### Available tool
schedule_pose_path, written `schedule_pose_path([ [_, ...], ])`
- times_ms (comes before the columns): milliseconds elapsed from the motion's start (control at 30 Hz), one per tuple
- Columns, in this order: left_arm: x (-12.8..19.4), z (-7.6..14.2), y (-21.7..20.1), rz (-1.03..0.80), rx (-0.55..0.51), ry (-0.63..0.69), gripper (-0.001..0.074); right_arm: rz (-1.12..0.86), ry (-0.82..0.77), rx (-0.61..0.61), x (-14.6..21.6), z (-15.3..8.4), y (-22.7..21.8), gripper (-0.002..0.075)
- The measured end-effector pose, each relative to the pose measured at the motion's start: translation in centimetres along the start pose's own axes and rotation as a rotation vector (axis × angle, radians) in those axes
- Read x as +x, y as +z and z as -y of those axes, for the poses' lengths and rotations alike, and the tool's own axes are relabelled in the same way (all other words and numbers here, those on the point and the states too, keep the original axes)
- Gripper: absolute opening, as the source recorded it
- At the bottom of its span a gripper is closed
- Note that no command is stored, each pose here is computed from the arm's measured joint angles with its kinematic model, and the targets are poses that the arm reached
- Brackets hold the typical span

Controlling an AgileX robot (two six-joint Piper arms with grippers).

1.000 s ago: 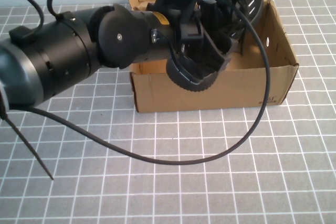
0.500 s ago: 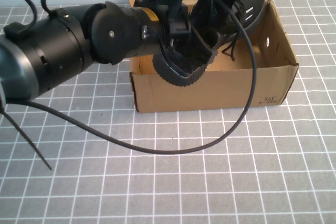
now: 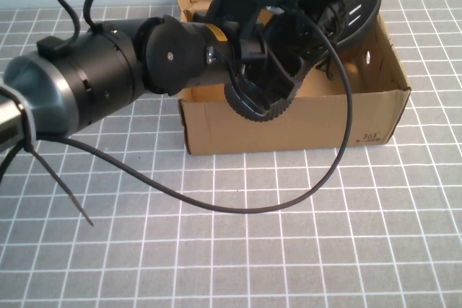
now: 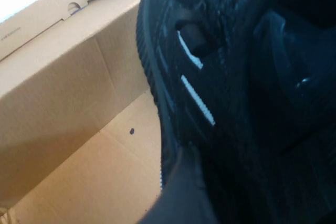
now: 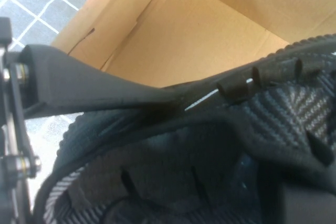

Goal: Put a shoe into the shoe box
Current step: Hand over the shoe, then place the shoe in the shoe box

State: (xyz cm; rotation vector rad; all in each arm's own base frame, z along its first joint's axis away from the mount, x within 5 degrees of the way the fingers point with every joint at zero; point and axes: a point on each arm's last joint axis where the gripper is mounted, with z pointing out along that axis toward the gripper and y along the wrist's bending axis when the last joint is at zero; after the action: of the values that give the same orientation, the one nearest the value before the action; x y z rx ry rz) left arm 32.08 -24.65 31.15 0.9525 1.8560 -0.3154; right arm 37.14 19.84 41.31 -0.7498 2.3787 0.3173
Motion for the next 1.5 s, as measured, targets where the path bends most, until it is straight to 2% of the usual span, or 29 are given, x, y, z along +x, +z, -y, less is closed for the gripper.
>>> schedule_pose_path([
  [233,-0.1,-0.1,0.0,0.008,-0.005,0.051,0.0361,-0.003,-0.006,0.0,0.0,0.0,0.0,-0.0006],
  [500,-0.1,-0.1,0.0,0.009,-0.008,0.103,0.0213,-0.001,-0.026,-0.01,0.0,0.0,0.0,-0.0006],
  [667,-0.1,-0.2,0.0,0.011,-0.01,0.111,0.0082,0.0,-0.027,-0.011,0.0,0.0,0.0,-0.0006],
  [833,-0.1,-0.2,0.0,0.01,-0.011,0.111,0.0079,0.001,-0.024,-0.02,0.0,-0.1,0.0,0.0023],
  [900,0.0,-0.3,0.0,0.004,-0.009,0.113,0.006,0.01,-0.018,-0.032,-0.1,-0.1,0.0,0.0085],
  [1067,1.1,0.0,1.0,-0.051,0.016,0.132,0.0046,0.066,-0.002,-0.119,-0.5,-1.5,-1.4,0.0337],
  [1167,0.9,-0.1,1.0,-0.036,0.005,0.145,0.0044,0.085,-0.004,-0.121,-0.6,-1.7,-2.3,0.0397],
  [1333,0.9,-0.2,1.0,-0.03,0.0,0.174,0.0043,0.112,-0.016,-0.036,-0.5,-1.2,-4.2,0.0362],
  [1400,0.9,-0.2,1.0,-0.031,0.002,0.184,0.0043,0.126,0.006,0.029,-0.4,-0.8,-5.4,0.0318],
  [1500,0.6,-0.1,0.9,-0.046,0.02,0.188,0.0043,0.148,0.026,0.133,0.0,-0.1,-7.4,0.0209],
])
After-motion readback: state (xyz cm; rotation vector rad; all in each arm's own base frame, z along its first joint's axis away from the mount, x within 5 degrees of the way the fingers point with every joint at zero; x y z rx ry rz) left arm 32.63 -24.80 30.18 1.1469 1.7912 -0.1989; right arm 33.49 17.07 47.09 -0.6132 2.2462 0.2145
